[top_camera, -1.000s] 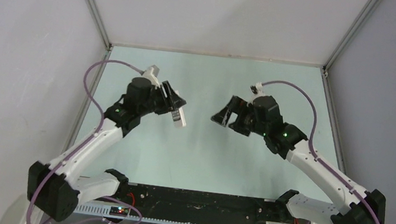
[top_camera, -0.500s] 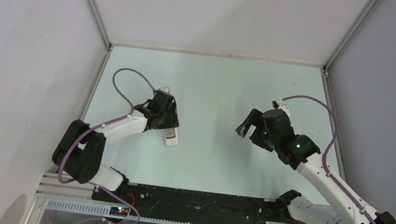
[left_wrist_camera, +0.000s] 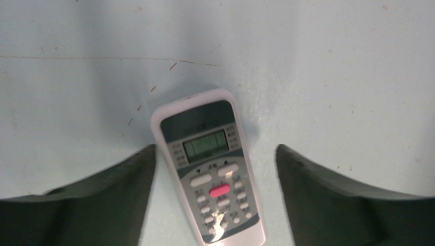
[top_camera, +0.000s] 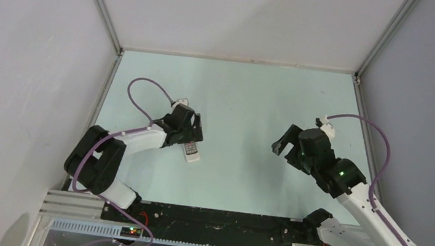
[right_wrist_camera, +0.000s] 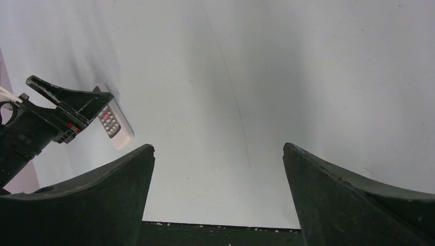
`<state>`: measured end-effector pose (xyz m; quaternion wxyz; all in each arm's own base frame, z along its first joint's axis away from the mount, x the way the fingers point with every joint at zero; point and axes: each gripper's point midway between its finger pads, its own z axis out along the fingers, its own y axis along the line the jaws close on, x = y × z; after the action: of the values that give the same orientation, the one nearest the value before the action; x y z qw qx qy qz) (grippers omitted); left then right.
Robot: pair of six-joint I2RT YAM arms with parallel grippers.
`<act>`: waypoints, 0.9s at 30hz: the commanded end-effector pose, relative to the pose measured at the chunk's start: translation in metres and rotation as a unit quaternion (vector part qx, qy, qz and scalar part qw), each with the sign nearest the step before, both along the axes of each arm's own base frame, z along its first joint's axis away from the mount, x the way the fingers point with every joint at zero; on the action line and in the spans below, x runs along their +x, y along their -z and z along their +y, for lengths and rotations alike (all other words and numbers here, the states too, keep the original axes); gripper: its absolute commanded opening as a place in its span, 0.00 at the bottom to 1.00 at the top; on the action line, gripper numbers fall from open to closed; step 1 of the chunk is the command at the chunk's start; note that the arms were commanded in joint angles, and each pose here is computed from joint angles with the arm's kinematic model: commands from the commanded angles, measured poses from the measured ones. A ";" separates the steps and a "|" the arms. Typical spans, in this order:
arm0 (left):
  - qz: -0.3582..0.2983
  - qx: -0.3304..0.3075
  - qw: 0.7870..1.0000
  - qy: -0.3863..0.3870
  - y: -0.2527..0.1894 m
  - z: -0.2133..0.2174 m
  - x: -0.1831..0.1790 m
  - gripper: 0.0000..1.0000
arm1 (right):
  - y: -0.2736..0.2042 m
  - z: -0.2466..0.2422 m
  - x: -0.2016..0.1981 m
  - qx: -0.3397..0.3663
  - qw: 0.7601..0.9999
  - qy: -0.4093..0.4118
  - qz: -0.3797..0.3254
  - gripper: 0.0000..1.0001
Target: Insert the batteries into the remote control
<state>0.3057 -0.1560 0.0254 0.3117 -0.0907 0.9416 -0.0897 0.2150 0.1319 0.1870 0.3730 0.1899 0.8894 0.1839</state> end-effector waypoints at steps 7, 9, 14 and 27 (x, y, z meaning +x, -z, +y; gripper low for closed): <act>-0.061 0.014 0.998 -0.014 -0.030 0.010 0.012 1.00 | -0.012 -0.042 -0.016 -0.007 0.996 0.084 -0.027 0.98; -0.077 0.010 0.997 -0.020 -0.044 0.013 0.011 1.00 | -0.012 -0.050 -0.020 -0.005 0.994 0.103 -0.027 0.96; -0.142 -0.020 0.989 -0.032 -0.095 0.021 0.004 1.00 | -0.018 -0.065 -0.028 -0.016 0.992 0.124 -0.030 0.96; -0.375 -0.113 0.919 -0.052 -0.257 0.073 -0.066 1.00 | -0.108 -0.107 -0.047 -0.059 0.983 0.124 -0.122 1.00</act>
<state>0.2595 -0.1104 0.2577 0.5941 -0.1300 0.7585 -0.2342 0.1752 0.0476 0.2649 0.4654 0.2622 0.8363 0.1233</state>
